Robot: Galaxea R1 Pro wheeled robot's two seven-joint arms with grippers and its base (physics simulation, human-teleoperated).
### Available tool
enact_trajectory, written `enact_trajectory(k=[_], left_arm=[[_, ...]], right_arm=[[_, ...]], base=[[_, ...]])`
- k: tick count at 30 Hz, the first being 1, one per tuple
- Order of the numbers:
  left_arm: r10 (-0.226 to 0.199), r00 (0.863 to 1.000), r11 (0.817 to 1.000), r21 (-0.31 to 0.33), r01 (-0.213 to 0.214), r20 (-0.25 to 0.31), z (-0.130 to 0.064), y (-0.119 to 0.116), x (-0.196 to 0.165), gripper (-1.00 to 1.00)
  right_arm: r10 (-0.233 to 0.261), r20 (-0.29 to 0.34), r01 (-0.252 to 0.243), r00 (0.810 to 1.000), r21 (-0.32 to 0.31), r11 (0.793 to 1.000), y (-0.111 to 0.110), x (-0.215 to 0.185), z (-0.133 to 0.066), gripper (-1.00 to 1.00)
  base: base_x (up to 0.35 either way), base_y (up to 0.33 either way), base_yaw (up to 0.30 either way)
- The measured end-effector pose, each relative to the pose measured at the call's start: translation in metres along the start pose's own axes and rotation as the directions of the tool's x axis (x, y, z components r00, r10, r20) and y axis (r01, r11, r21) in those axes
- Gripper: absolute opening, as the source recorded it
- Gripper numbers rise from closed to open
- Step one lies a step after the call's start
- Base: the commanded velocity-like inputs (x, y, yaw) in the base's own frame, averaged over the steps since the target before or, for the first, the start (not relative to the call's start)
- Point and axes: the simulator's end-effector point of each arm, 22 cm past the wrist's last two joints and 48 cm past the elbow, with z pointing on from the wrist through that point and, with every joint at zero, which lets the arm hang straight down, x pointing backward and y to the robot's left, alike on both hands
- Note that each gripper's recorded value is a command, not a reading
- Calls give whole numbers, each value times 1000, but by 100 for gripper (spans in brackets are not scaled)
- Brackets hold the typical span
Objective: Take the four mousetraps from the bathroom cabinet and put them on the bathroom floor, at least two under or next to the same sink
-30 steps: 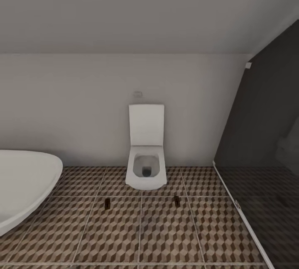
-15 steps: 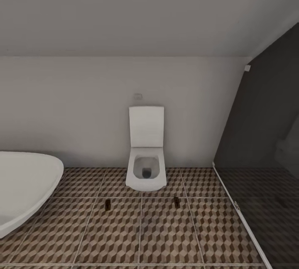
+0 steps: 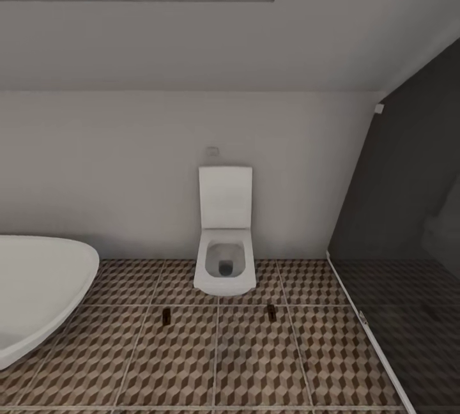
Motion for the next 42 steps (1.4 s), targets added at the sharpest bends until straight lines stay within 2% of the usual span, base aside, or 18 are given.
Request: enact_trajectory(k=[11,42], left_arm=[[3,1000,1000,28,-2,-18,-15,-13,9,100],[3,1000,1000,24,-2,-20,-52,-7,12,100]], right_arm=[[-1,-4,1,1000,-3,1000,-4,-1,-14,100],[-1,-4,1,1000,-4,1000,-19,-8,-47,100]], base=[[0,0,0],[0,0,0]])
